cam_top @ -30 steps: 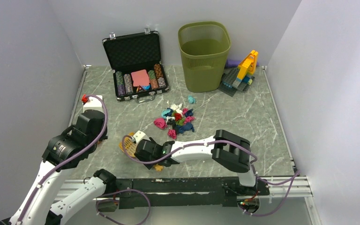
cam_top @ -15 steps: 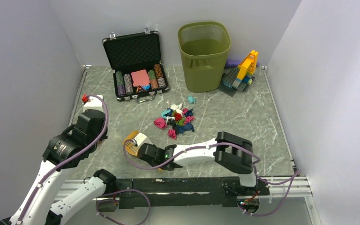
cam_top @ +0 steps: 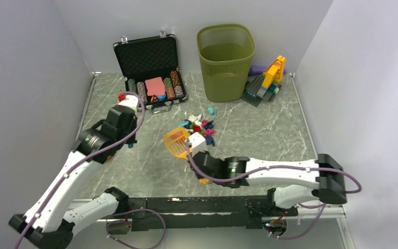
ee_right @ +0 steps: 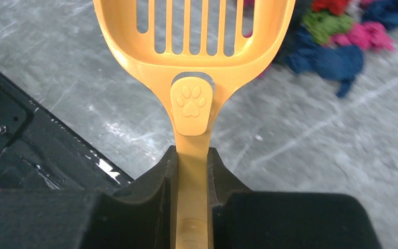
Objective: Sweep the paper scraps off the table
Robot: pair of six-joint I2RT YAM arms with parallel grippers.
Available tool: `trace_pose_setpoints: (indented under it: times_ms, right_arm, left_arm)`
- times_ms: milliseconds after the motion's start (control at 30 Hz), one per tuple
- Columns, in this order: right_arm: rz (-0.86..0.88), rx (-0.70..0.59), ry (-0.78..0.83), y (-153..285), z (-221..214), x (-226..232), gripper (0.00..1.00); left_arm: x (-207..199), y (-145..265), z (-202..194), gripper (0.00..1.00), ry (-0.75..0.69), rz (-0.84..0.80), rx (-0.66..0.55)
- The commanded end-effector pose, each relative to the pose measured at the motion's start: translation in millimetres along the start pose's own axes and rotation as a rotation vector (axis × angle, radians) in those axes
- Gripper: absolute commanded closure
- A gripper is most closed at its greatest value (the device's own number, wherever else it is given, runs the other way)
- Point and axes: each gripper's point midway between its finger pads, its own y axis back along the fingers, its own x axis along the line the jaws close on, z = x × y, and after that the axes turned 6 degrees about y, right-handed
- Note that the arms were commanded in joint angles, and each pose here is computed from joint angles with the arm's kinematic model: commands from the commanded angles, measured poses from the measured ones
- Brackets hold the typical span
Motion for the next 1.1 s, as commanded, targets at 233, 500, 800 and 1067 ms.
trace_pose_setpoints:
  times_ms: [233, 500, 800, 1067]
  right_arm:
    - [-0.511, 0.130, -0.508, 87, -54, -161, 1.00]
    - [-0.771, 0.073, -0.694, 139, -65, -212, 1.00]
    - [-0.820, 0.053, -0.676, 146, -64, -221, 1.00]
    - [-0.831, 0.015, -0.678, 158, -58, -228, 1.00]
  left_arm:
    - [-115, -74, 75, 1.00, -0.017, -0.305, -0.096]
    - [-222, -112, 128, 1.00, 0.272, -0.544, -0.031]
    - [-313, -185, 129, 1.00, 0.679, -0.689, 0.131]
    - [-339, -238, 116, 1.00, 0.932, -0.637, 0.190]
